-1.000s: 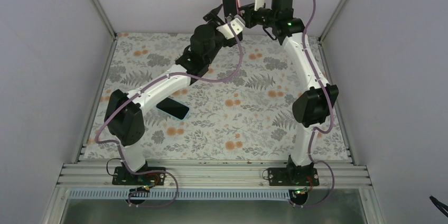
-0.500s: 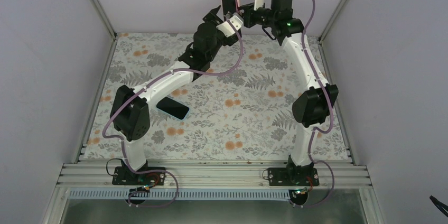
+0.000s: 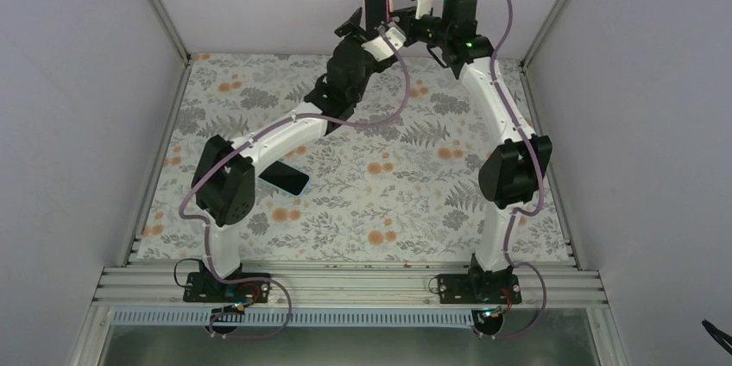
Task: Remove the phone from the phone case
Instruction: Remove the phone case from the phone.
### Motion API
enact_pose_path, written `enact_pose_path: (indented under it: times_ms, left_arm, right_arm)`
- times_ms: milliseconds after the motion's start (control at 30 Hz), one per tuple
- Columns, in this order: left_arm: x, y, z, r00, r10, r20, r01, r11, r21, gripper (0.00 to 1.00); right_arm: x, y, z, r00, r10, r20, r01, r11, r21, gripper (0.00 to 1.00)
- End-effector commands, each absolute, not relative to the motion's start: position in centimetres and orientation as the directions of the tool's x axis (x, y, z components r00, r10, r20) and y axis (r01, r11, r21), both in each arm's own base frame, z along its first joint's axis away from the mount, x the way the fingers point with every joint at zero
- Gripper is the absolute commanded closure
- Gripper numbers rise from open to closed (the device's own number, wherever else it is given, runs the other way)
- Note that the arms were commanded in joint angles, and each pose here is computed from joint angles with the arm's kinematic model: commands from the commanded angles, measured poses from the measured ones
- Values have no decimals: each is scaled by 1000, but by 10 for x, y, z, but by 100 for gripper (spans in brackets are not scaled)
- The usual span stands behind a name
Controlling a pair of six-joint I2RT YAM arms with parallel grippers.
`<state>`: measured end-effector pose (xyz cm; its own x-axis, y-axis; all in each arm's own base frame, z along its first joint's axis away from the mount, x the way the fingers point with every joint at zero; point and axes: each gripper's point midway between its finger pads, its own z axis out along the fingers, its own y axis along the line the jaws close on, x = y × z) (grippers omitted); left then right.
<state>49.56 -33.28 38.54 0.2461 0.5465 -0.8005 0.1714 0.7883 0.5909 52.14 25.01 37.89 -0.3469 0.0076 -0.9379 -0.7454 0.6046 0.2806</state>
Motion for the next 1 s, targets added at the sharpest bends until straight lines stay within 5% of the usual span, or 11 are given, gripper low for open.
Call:
enact_pose_path:
  times_ms: [0, 267, 667, 967]
  left_arm:
    - [494, -262, 472, 333, 530, -780, -238, 848, 474, 0]
    - [487, -227, 494, 379, 600, -705, -429, 789, 441, 6]
    - [488, -219, 490, 406, 619, -672, -466, 773, 431, 45]
    - [488, -228, 496, 426, 603, -675, -423, 792, 440, 83]
  right_arm:
    - [482, 264, 392, -383, 7, -924, -804, 489, 338, 97]
    - [465, 275, 383, -428, -7, -904, -824, 412, 388, 97]
    - [412, 296, 363, -488, -130, -863, -873, 68, 484, 97]
    - [412, 289, 329, -502, -205, -840, -864, 168, 475, 97]
